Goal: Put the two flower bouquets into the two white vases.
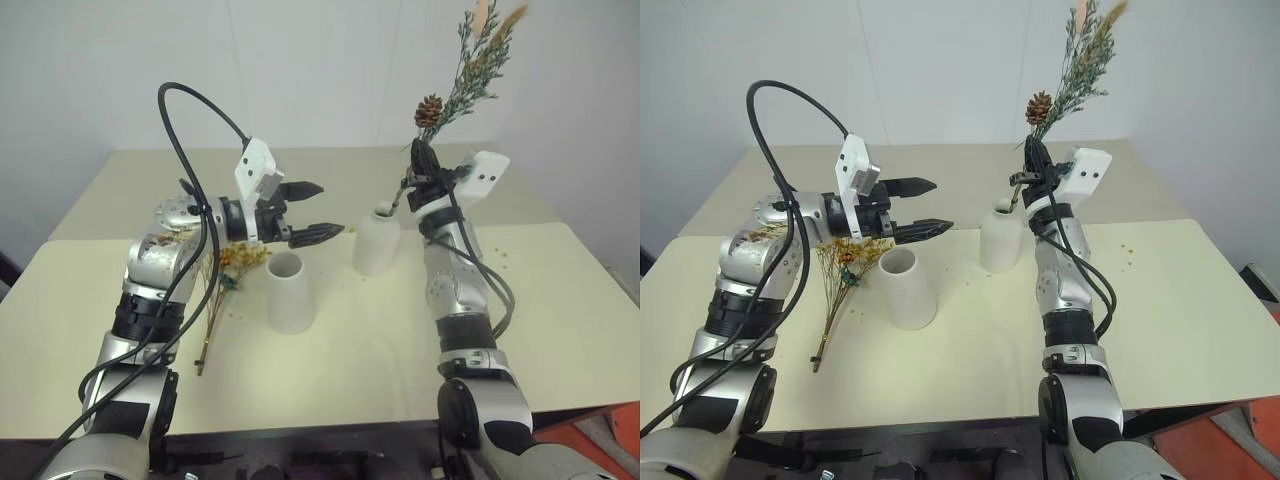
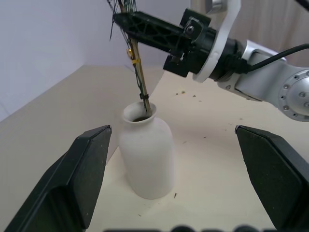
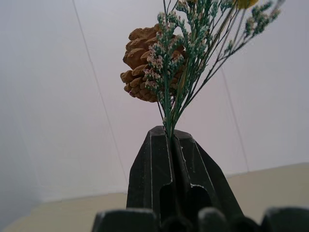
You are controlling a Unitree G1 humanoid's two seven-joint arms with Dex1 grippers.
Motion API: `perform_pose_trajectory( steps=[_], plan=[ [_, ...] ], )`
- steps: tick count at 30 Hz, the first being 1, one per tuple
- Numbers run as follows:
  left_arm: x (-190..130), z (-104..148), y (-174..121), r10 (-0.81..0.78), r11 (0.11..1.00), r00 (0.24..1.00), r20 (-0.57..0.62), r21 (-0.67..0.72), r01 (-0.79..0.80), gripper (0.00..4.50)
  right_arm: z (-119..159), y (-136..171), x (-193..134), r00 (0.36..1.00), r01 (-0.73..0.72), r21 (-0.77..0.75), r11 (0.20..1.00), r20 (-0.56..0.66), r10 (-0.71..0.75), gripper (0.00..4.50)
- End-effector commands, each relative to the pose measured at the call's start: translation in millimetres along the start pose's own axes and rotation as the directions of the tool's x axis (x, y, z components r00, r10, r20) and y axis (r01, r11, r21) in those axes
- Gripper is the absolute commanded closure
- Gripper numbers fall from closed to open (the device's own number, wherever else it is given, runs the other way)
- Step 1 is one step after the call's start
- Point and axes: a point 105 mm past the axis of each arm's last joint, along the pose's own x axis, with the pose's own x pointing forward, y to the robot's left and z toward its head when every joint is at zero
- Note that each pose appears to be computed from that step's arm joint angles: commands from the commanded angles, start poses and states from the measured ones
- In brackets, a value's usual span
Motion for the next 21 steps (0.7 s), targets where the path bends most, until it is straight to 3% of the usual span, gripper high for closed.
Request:
perform_pose_trajectory(
  steps=[1, 21],
  plan=[
    [-2, 11, -4, -0.011, 0.998, 1.0, 0.028, 0.057, 0.009, 0.0, 4, 9, -1, 0.999, -0.037, -0.015, 0.999, 0.032, 0.037, 4.46],
    [-5, 8, -6, 0.004, 0.997, 0.999, 0.044, 0.079, -0.008, 0.0, -29, 36, -14, 0.993, -0.119, -0.148, 0.982, -0.021, 0.117, 4.46]
  ],
)
